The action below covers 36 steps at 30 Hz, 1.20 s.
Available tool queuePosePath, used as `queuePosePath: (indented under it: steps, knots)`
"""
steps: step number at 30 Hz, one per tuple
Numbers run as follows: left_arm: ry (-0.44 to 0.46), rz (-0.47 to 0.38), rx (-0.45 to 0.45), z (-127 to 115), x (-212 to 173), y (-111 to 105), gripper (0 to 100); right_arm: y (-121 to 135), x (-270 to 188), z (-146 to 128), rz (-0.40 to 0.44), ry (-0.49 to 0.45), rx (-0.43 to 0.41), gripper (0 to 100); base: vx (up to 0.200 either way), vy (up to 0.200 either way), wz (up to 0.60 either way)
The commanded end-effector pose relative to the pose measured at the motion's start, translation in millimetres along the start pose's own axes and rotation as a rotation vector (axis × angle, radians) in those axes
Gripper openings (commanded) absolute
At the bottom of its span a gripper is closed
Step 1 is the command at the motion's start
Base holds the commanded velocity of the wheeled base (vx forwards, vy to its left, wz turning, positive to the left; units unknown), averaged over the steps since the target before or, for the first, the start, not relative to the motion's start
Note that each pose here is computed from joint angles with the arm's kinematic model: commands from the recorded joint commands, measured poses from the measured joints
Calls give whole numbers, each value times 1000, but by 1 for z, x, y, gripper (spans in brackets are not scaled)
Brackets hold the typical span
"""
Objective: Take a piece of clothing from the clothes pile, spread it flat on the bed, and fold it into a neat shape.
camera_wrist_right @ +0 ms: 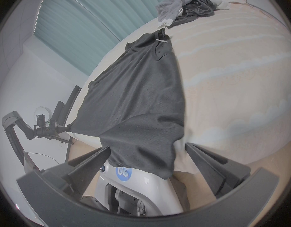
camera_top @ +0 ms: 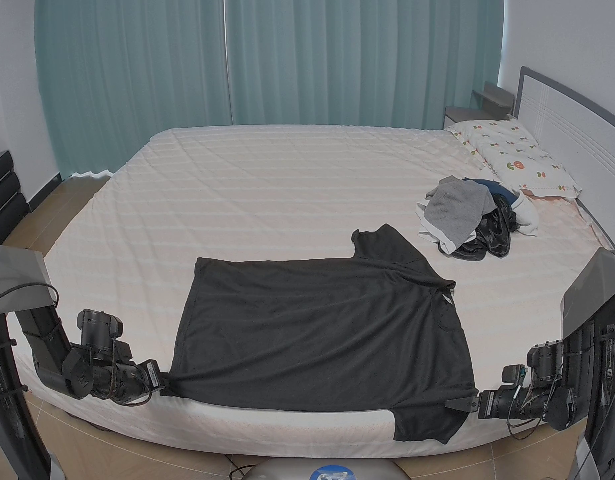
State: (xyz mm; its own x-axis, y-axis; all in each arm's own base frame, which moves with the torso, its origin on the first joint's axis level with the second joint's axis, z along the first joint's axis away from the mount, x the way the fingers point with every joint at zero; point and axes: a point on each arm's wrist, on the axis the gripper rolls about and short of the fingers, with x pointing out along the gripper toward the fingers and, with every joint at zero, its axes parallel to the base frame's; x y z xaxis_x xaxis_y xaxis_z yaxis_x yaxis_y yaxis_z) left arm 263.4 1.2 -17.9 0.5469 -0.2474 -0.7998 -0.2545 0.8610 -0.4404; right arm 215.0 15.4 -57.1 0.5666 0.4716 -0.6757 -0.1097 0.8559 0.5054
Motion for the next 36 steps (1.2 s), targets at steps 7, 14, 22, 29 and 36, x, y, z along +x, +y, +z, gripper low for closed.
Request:
queuePosePath:
  steps: [7,14,22,29,36]
  knots:
    - [0,0,-3,0,0,0,0,9,11,6,39,-23,-21,100,0,0,0]
    - [-1,1,-5,1,0,1,0,6,6,3,2,-17,-14,0,0,0,0]
    - [-6,1,-1,0,-3,0,0,2,-4,-2,-21,-1,-2,0,0,0,0]
    - [-15,3,28,0,-8,0,0,-1,-11,1,-28,-20,-21,0,0,0,0]
    - [-24,20,74,-2,-15,3,0,3,-15,-2,-43,22,-16,0,0,0,0]
